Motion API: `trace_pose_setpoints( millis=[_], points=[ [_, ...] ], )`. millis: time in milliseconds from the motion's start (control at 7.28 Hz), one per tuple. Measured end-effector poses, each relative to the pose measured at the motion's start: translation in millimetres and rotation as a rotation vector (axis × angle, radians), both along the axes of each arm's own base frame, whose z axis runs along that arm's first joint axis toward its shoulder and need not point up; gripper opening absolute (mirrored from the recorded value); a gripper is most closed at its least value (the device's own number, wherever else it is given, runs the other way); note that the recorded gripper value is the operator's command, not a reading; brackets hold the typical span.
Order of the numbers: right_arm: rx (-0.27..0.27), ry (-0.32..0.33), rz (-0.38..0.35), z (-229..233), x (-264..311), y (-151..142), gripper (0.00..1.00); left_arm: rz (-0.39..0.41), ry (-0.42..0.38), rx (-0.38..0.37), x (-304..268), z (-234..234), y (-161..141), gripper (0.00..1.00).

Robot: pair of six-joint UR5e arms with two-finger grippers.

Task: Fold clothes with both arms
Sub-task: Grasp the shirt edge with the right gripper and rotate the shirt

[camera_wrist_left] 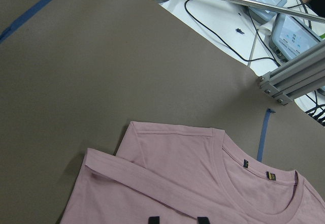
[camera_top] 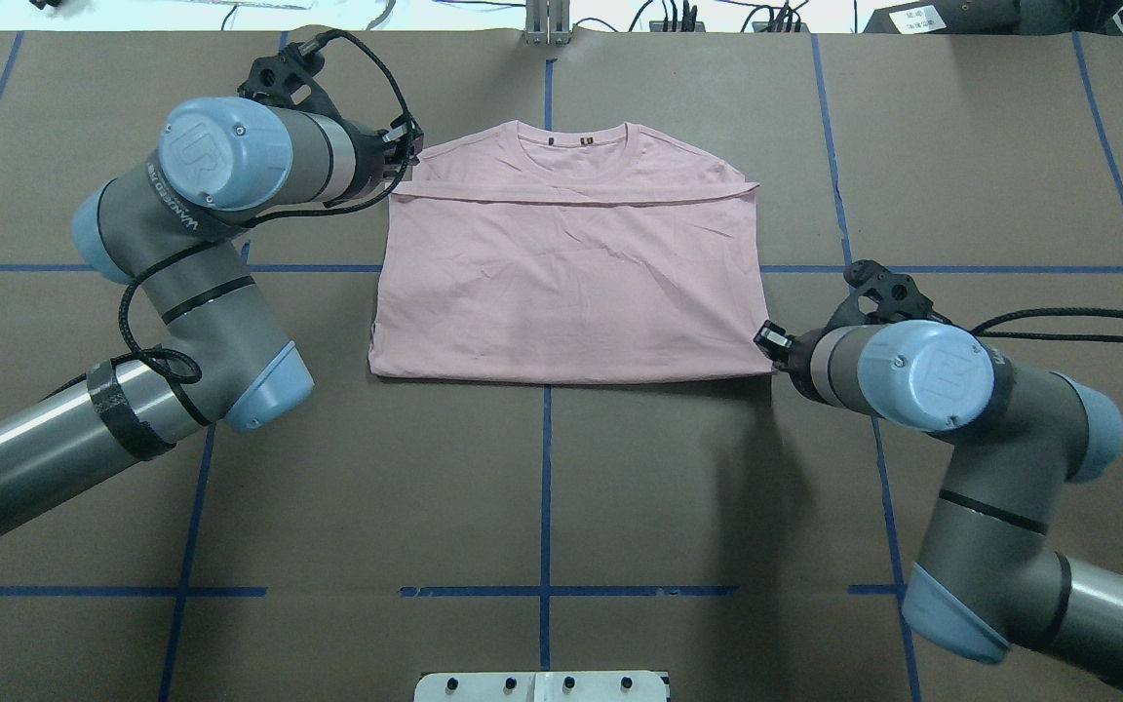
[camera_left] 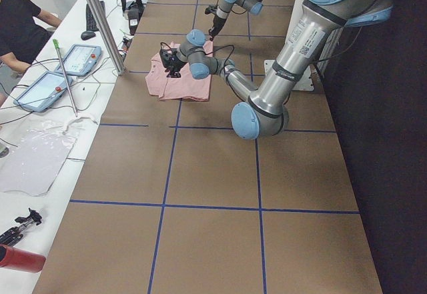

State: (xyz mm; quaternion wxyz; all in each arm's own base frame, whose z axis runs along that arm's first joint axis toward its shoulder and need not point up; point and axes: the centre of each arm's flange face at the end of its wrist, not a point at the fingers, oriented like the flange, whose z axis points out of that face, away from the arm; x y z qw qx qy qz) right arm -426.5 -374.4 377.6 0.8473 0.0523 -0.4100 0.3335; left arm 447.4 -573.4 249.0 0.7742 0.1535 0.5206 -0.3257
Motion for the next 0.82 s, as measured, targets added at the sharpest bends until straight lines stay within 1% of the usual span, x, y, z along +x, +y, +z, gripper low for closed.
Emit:
trace_pose_setpoints(
  millis=[137, 275, 412, 549, 687, 824],
  points=[
    [-0.015, -0.03, -0.044, -6, 8, 41, 0.0, 0.002, 0.009, 0.008, -2, -6, 2, 0.36],
    [-0.045, -0.076, -0.105, -20, 8, 91, 0.0, 0.013, 0.024, 0.014, -5, -13, 7, 0.36],
    [-0.089, -0.123, -0.176, -36, 5, 146, 0.0, 0.032, 0.044, 0.009, -8, -17, 13, 0.36],
    [-0.137, -0.148, -0.252, -49, 3, 197, 0.38, 0.049, 0.064, -0.004, -10, -17, 21, 0.36],
    [-0.168, -0.15, -0.318, -56, 0, 235, 0.99, 0.071, 0.079, -0.015, -13, -16, 30, 0.41],
    [-0.182, -0.147, -0.354, -58, -1, 254, 1.0, 0.089, 0.092, -0.028, -15, -14, 37, 0.46]
  ],
)
